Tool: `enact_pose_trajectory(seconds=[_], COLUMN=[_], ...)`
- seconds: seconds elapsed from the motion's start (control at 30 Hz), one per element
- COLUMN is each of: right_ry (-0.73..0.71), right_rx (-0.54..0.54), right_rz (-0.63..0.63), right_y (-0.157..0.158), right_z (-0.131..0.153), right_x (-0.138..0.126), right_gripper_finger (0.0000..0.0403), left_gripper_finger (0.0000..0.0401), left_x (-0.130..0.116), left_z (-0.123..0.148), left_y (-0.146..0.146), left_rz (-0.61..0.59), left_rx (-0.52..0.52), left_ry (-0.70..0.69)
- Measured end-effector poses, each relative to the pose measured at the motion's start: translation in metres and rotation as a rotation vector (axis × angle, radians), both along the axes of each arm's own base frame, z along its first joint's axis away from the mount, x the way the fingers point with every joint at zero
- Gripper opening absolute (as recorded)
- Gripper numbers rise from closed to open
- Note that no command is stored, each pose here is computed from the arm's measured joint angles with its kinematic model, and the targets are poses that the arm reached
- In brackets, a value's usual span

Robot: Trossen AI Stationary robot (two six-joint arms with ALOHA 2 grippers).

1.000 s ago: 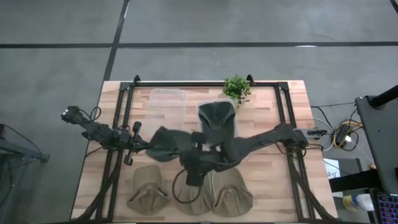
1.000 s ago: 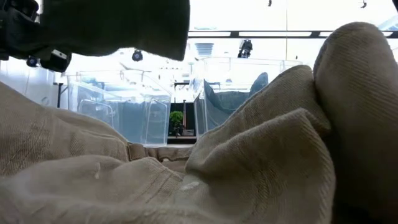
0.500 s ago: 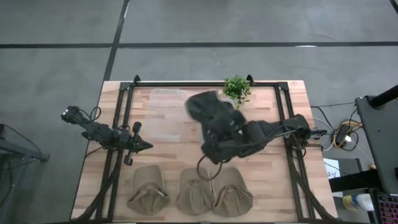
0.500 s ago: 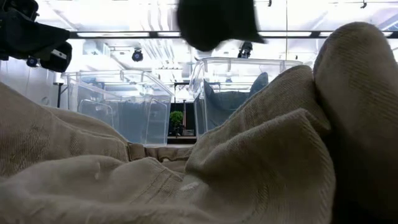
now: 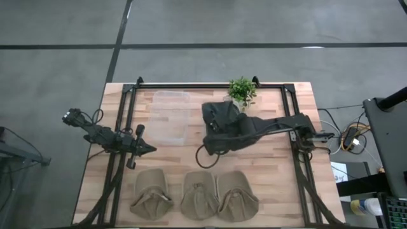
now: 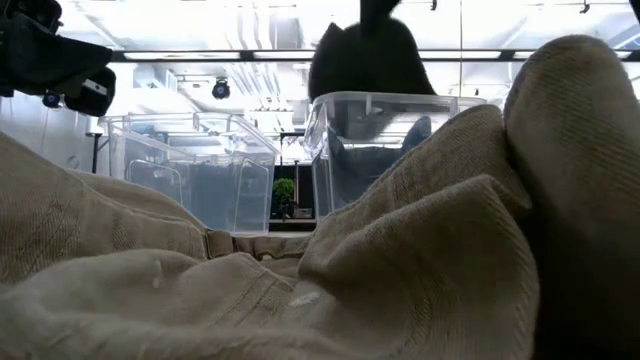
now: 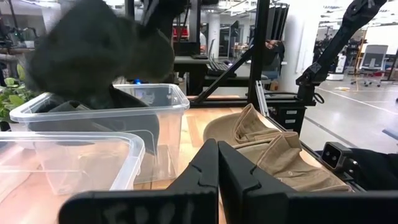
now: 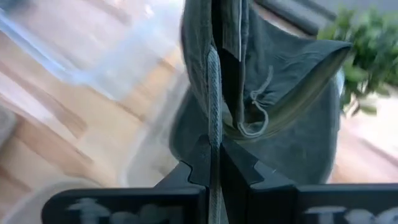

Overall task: Pick & Place hat
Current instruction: Put the dark gray cap into the right transparent bin, then put the right brown cap into the left transparent bin

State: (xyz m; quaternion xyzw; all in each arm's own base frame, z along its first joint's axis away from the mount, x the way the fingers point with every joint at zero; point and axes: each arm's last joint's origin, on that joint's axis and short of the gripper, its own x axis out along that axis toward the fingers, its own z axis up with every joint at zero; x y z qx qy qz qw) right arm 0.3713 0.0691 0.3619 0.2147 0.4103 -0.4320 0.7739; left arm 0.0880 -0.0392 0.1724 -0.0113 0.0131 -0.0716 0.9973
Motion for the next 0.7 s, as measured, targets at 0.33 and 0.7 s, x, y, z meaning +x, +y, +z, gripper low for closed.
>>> enact_pose_trajectory(seconds=[0.33, 0.7], right_ry=[0.181, 0.122], right_rx=[0.078, 0.093], right_rz=[-0.072, -0.012], right_y=[-0.017, -0.021], right_z=[-0.055, -0.072], right_x=[0.007, 0.020], right_gripper_finger=[0.0019, 0.0114], left_gripper_finger=[0.0000, 0.0000], left_x=[0.000, 0.000], left_z=[0.000, 0.000], left_y=[0.000, 0.000], left_rz=[0.000, 0.000], left_rx=[0.000, -0.002], left_ry=[-0.001, -0.002])
